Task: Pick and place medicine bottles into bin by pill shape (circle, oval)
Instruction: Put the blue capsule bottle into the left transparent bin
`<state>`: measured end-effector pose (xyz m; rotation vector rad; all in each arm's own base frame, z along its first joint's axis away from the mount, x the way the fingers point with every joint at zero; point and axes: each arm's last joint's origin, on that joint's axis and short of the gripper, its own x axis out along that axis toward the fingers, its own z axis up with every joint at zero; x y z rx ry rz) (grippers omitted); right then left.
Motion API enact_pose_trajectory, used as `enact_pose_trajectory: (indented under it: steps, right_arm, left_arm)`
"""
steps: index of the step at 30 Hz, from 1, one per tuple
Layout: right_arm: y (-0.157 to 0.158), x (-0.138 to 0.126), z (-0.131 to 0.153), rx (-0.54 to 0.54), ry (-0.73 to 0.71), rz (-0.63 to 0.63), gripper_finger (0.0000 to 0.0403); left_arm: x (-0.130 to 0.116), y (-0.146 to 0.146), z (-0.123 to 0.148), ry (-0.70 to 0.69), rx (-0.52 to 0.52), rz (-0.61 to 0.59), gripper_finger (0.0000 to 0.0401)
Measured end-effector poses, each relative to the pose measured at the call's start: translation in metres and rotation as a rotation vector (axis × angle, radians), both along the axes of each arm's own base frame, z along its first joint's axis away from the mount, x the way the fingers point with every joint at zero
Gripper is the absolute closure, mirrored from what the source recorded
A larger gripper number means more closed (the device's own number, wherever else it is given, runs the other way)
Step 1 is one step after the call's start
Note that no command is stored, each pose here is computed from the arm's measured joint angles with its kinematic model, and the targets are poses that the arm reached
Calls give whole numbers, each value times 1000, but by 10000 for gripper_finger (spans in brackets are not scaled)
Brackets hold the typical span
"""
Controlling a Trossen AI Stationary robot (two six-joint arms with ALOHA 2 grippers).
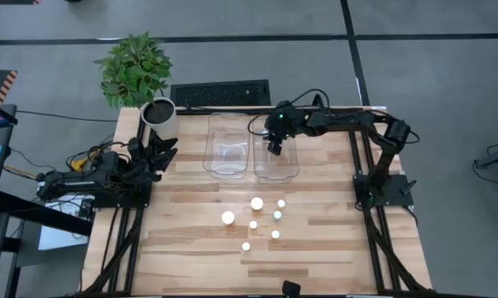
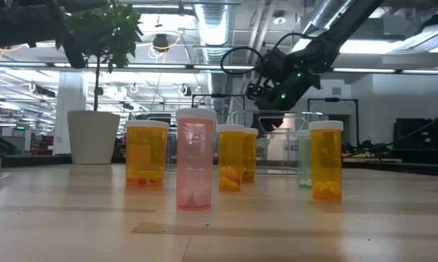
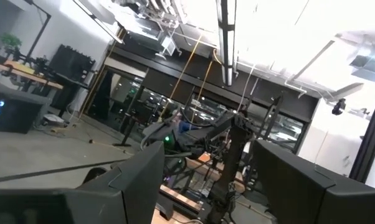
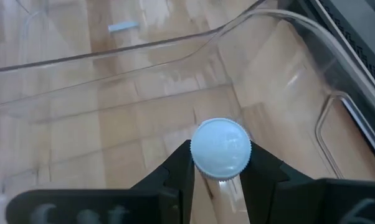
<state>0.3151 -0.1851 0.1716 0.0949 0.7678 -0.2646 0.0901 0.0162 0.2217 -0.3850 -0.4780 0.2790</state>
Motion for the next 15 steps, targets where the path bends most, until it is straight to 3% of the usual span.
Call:
enact_pose_trajectory:
  steps: [15]
  right_arm:
    - [7,0,-4,45,57,7,289]
  left_arm:
    - [0,0,0,4,-2,4,161]
